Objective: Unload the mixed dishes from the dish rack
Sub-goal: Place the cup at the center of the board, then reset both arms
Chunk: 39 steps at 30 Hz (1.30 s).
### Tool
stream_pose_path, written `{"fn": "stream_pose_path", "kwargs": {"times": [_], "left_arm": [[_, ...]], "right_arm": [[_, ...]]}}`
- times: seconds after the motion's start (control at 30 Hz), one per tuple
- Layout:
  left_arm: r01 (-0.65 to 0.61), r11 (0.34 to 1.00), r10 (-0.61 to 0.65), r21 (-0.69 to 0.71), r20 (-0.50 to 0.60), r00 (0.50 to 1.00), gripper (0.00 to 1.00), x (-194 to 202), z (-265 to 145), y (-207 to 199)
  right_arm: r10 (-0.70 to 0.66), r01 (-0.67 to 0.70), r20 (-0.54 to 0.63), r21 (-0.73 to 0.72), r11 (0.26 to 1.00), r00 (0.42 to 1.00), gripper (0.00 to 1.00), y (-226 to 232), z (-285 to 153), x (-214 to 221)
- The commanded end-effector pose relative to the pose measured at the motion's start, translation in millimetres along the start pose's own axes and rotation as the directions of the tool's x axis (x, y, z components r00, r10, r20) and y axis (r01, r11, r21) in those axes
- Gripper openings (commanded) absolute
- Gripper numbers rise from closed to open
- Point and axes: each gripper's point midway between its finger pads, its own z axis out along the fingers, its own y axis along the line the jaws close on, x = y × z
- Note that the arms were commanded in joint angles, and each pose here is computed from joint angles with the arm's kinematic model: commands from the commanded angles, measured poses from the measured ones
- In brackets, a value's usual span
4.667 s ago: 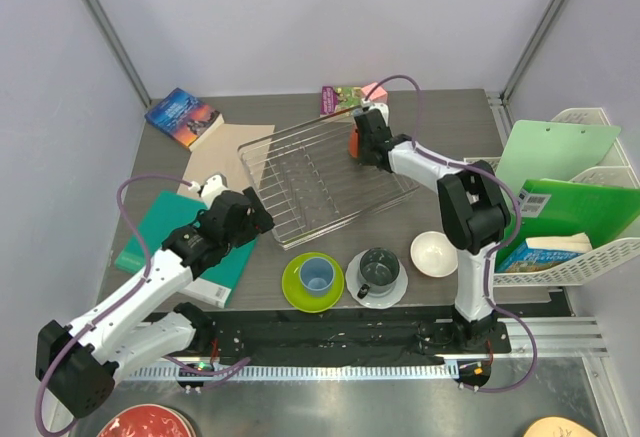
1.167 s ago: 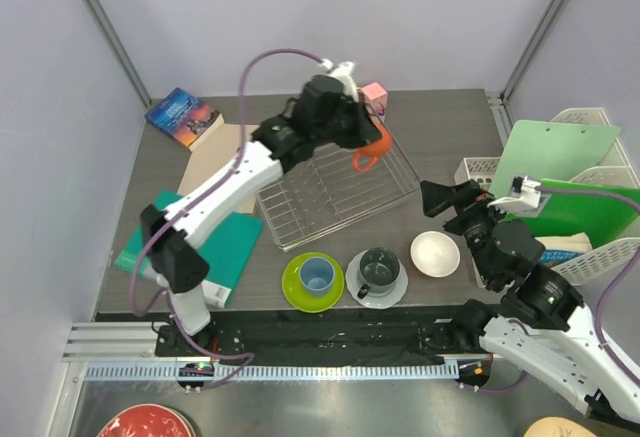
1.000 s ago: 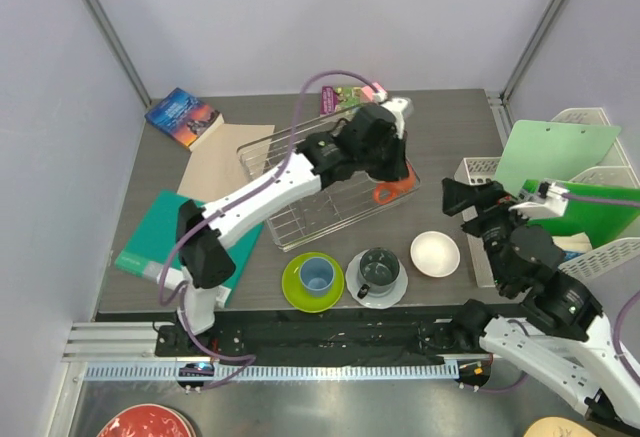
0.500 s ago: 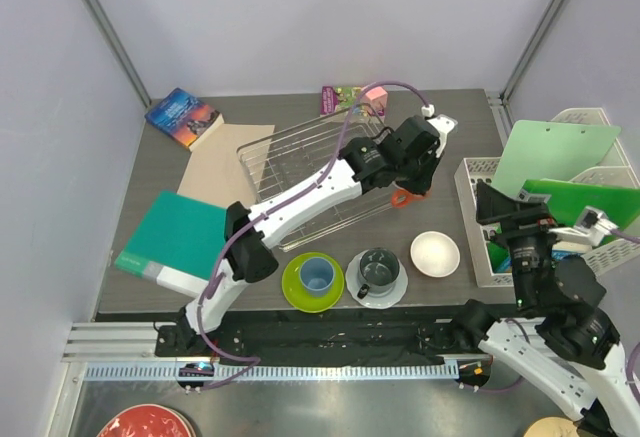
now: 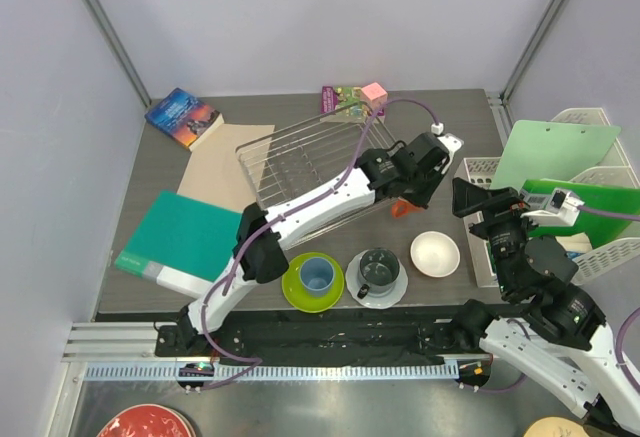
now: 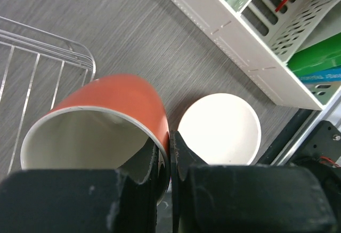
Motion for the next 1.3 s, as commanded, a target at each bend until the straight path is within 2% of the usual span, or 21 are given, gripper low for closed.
{"fn": "stream_pose_path", "kwargs": {"times": [0.0, 0.23, 0.6, 0.93, 1.03, 1.07, 1.17, 1.27], "left_arm": [[-0.029, 1.000, 0.029, 0.000, 0.078, 0.996, 0.00, -21, 5, -2], [-0.034, 0.999, 0.033, 0.010, 0.090, 0.995, 0.00, -21, 23, -4], [-0.054, 0.998, 0.054, -0.026, -0.004, 0.999, 0.00, 15, 57, 8], [-0.025, 0.999, 0.024, -0.023, -0.064, 0.998, 0.00, 37, 68, 8], [-0.020, 0.999, 0.019, -0.030, -0.056, 0.998, 0.16, 35, 65, 8], [-0.023, 0.999, 0.021, -0.030, -0.054, 0.998, 0.30, 35, 64, 8], [-0.031, 0.998, 0.029, -0.049, -0.032, 0.999, 0.50, 30, 58, 7], [-0.035, 0.997, 0.034, -0.062, -0.007, 0.999, 0.59, 24, 52, 6]], "right_arm": [[0.038, -0.038, 0.023, -0.016, 0.999, 0.999, 0.92, 4, -1, -6], [0.034, -0.034, 0.032, -0.015, 0.999, 0.999, 0.92, 4, -1, -9], [0.025, -0.025, 0.026, -0.008, 1.000, 0.999, 0.92, -1, -1, -3], [0.014, -0.014, 0.009, -0.001, 1.000, 1.000, 0.92, -3, 2, 6], [0.014, -0.014, 0.004, -0.001, 1.000, 1.000, 0.92, -2, 3, 7], [0.015, -0.015, 0.003, -0.004, 1.000, 1.000, 0.92, -1, 3, 7], [0.018, -0.018, 0.002, -0.005, 1.000, 1.000, 0.92, -1, 3, 7], [0.021, -0.021, -0.002, -0.006, 1.000, 1.000, 0.92, -1, 3, 8]]}}
